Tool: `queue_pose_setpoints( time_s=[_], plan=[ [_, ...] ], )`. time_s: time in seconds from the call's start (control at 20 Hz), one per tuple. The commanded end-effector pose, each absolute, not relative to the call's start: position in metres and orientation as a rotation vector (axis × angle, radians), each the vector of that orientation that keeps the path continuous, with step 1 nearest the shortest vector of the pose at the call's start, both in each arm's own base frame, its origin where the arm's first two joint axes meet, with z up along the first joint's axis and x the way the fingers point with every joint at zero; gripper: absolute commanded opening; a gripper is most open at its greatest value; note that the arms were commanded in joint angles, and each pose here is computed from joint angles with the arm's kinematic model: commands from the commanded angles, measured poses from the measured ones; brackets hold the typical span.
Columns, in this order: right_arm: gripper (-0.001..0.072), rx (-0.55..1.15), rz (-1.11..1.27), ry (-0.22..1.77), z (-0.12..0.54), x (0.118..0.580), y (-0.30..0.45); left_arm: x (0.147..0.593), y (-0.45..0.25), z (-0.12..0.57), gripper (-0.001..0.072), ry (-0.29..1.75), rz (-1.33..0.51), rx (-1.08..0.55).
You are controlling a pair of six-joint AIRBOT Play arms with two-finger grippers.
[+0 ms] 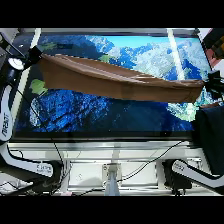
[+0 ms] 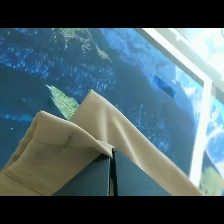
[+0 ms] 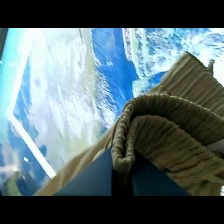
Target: Fold the clothes and pants, and hang the long-sleeved shirts on hangers.
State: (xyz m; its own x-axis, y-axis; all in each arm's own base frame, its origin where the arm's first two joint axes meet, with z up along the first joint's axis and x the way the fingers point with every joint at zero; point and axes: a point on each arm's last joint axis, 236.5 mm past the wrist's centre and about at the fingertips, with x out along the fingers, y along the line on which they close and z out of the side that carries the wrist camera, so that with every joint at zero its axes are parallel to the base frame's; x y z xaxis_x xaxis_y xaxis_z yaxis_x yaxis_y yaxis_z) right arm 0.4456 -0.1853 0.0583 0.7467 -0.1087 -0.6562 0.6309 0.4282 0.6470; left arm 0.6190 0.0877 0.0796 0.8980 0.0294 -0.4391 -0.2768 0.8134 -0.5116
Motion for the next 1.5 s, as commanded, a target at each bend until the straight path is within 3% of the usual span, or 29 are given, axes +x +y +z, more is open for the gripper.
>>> queue_pose_setpoints(
  time_s=[0.0,0.3,0.6,1.45],
  plan=[
    [0.0036,1.151,-0.528,0.495,0.044,0.485,-0.185,0.637,0.093,0.061,0.0010,0.406,0.210,-0.716],
    [0.0036,1.299,-0.578,0.390,0.013,0.521,-0.180,0.658,0.102,0.047,0.0013,0.305,0.267,-0.872],
    [0.0036,1.370,-0.592,0.201,0.036,0.532,-0.203,0.673,0.093,0.047,0.0013,0.209,0.259,-0.857],
    [0.0037,1.345,-0.576,0.121,0.039,0.544,-0.206,0.686,0.064,0.033,0.0017,0.145,0.232,-0.828]
  ],
)
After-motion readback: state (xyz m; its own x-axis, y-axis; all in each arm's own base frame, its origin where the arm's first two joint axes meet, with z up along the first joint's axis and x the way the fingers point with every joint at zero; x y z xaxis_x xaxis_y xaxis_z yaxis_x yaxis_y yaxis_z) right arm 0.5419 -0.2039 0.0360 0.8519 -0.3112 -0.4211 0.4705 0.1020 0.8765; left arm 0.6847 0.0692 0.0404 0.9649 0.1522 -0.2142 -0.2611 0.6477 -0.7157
